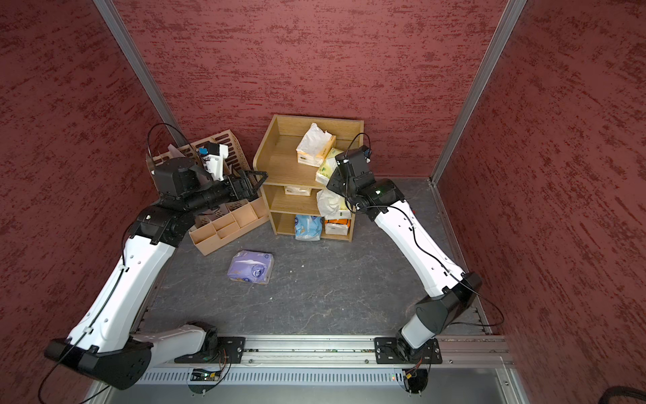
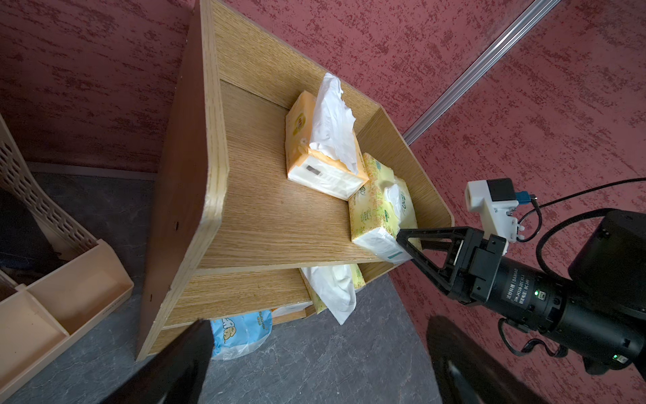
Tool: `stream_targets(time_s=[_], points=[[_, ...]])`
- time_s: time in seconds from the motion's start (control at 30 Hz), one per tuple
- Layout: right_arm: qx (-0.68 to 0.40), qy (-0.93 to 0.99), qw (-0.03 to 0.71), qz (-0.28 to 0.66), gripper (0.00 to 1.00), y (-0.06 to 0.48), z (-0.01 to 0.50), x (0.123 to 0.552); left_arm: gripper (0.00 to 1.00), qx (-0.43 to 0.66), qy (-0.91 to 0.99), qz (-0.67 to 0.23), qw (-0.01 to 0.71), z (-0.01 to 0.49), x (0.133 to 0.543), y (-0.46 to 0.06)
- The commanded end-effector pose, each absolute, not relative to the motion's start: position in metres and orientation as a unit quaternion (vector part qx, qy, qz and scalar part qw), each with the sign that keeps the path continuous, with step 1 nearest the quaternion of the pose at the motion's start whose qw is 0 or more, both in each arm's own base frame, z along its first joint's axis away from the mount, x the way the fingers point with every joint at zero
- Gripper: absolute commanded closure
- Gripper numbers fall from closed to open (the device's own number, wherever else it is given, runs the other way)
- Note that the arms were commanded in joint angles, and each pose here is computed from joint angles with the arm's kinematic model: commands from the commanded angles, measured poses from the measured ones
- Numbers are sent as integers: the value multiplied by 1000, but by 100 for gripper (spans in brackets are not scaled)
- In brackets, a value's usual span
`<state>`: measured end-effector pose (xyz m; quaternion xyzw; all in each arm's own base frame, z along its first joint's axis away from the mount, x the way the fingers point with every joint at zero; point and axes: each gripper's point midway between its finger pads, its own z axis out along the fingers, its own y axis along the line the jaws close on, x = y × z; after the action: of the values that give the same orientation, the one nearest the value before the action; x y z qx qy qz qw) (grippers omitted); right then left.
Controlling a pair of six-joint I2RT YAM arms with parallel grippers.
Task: Remove the tissue boxes from the shelf
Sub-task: Pick up a box of tissues from the shelf.
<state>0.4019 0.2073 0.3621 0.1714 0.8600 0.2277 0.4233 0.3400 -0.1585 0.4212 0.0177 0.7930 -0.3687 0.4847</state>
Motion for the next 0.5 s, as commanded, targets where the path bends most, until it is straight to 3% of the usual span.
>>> stream_targets(time_s=[0.0, 0.2, 0.47], points=[[167, 854, 433, 233, 63, 205, 367, 401, 0, 26, 789, -363, 496, 428, 338, -156], [158, 848, 448, 236, 85, 198, 378, 392, 0, 26, 786, -364, 499, 432, 339, -156], [128, 844, 449, 264, 100, 202, 387, 377, 0, 27, 785, -365, 501, 434, 337, -156]])
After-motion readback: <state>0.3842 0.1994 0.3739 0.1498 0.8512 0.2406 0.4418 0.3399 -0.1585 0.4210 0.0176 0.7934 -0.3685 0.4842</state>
